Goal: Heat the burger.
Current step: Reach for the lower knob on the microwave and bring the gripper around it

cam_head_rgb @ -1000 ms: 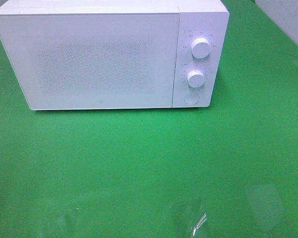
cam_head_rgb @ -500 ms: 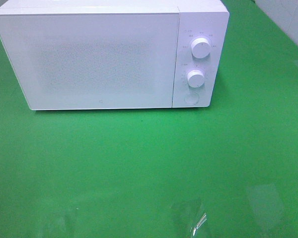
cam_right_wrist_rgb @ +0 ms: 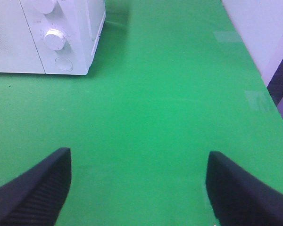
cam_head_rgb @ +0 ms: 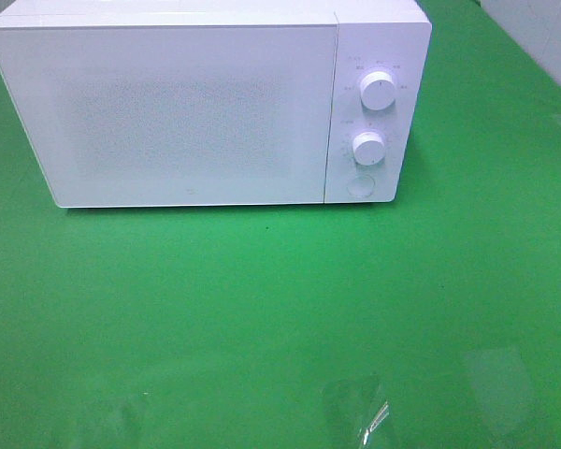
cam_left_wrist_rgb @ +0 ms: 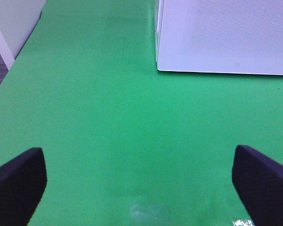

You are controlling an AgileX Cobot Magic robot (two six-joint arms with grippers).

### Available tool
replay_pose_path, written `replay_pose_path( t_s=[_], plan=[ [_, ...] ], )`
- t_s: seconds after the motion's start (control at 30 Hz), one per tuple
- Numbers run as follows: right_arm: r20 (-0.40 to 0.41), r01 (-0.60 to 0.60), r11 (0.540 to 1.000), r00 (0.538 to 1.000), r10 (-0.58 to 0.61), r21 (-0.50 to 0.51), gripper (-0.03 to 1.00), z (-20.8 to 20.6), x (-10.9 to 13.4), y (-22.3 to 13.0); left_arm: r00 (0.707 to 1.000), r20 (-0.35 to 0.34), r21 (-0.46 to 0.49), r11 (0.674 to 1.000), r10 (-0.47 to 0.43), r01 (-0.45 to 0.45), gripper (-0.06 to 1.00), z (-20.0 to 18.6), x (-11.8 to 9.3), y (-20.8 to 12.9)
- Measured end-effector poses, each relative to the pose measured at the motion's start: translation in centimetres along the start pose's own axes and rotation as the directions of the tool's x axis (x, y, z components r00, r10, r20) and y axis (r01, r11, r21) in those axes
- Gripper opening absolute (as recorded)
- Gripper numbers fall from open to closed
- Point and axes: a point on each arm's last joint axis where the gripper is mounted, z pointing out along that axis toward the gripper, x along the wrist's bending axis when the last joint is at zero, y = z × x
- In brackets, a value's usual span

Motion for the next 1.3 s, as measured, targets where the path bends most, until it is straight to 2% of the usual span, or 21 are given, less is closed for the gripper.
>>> replay_pose_path(
  t_s=[1.3],
  plan=[
    [0.000,0.000,1.000,1.000,0.000,0.000,0.76,0.00,0.00,0.00,1.000,-0.004,-0.001,1.000,0.002,-0.002,0.99,-0.01,0.03,-0.01]
  ],
)
